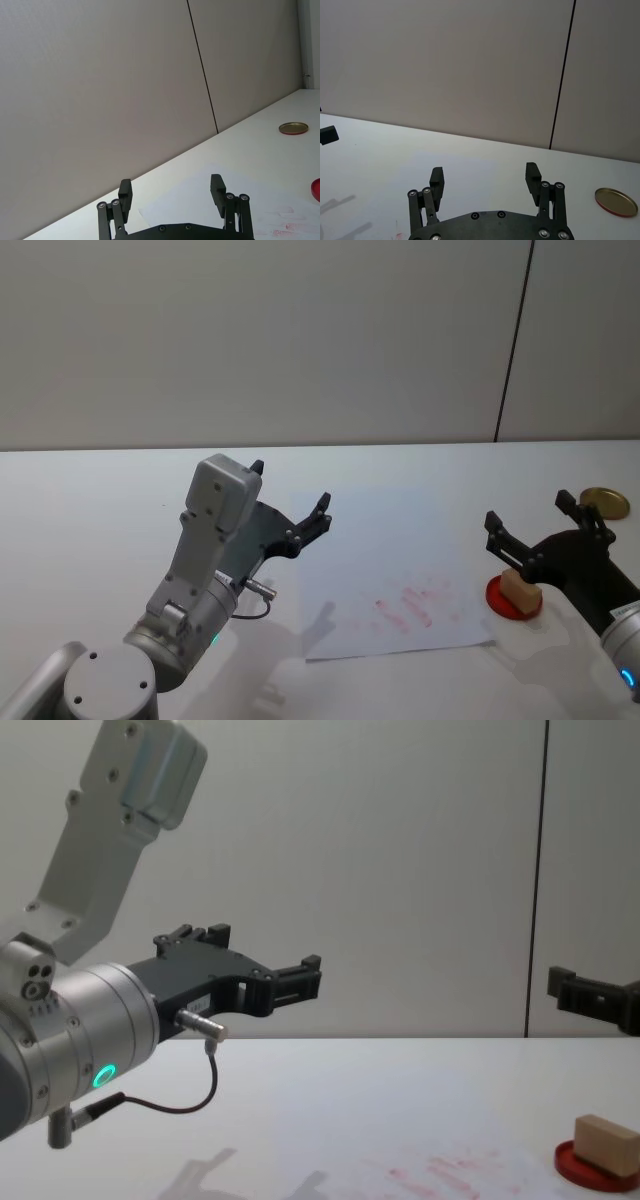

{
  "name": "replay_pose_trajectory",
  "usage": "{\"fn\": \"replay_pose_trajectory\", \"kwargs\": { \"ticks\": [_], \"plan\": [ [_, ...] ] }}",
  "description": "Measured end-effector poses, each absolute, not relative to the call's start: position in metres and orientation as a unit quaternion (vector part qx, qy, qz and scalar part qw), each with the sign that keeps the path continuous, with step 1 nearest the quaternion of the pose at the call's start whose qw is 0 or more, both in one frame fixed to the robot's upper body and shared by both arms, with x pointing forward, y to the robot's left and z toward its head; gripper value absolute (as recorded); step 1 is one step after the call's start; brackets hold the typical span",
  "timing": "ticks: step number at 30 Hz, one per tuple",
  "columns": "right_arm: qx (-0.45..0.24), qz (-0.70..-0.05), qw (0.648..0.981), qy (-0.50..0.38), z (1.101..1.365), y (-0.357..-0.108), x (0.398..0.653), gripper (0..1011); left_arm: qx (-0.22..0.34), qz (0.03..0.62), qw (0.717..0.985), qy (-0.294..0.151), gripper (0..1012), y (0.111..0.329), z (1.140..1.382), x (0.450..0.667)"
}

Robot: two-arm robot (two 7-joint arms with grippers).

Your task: Use the one hand to pick up the stamp and affix it onto the A4 paper.

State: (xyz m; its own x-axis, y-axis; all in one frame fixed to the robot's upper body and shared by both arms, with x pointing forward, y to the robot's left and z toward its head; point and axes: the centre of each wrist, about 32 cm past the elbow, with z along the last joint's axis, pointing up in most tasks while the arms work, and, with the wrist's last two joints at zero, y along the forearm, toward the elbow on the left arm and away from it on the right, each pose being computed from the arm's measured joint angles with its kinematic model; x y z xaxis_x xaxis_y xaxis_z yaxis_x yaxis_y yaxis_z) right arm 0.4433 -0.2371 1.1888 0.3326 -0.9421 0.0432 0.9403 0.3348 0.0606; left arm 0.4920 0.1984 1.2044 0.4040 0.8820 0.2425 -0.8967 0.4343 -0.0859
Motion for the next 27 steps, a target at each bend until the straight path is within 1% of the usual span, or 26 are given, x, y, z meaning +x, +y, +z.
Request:
{"fn": "replay_pose_trajectory", "kwargs": {
  "ticks": [21,27],
  "plan": [
    [0.012,-0.577,0.816,-0.035,1.1886,-0.2374,0.4436,1001,0.029,0.531,0.837,-0.126,993,0.1984,1.2044,0.492],
    [0.002,-0.572,0.82,-0.027,1.1874,-0.2413,0.4477,1001,0.029,0.531,0.837,-0.126,993,0.1984,1.2044,0.492]
  ]
}}
